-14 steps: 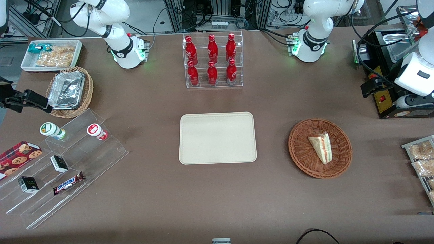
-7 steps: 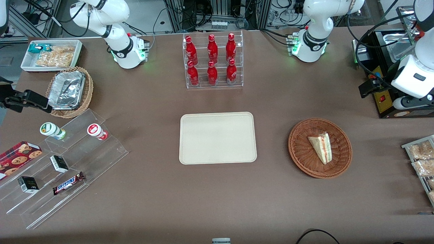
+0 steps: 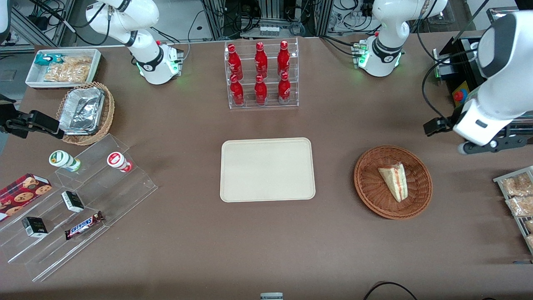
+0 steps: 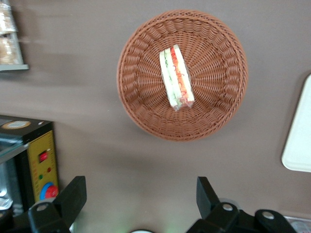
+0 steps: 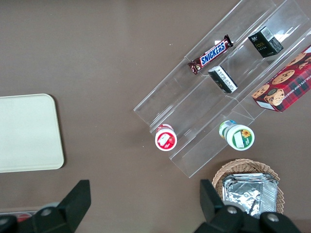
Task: Place sandwich from basket to tray
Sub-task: 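Lower the open left gripper over the sandwich in the wicker basket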
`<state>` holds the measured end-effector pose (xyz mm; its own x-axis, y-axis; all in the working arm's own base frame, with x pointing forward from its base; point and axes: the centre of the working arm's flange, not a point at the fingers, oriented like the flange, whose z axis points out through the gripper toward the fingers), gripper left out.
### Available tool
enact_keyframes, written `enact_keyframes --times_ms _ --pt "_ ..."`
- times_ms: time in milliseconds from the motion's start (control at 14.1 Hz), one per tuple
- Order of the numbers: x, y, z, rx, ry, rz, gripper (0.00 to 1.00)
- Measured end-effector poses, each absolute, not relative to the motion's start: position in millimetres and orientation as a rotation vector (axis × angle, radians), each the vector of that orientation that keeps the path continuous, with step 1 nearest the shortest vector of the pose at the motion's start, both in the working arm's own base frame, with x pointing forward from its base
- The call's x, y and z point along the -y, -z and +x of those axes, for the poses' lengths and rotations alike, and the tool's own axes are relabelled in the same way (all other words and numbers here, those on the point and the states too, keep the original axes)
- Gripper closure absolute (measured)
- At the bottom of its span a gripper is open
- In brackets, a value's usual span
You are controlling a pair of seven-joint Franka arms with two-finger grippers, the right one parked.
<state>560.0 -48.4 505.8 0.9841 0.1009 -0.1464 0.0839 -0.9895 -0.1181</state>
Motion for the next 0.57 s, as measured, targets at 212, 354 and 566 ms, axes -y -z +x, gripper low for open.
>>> enact_keyframes --times_ms 212,354,566 --pt "49 -433 563 0.148 -0.233 -3.029 0.00" --pt "49 -390 565 0.295 -0.207 -3.027 0.00" --pt "53 -337 570 0.566 -0.152 -3.010 0.00"
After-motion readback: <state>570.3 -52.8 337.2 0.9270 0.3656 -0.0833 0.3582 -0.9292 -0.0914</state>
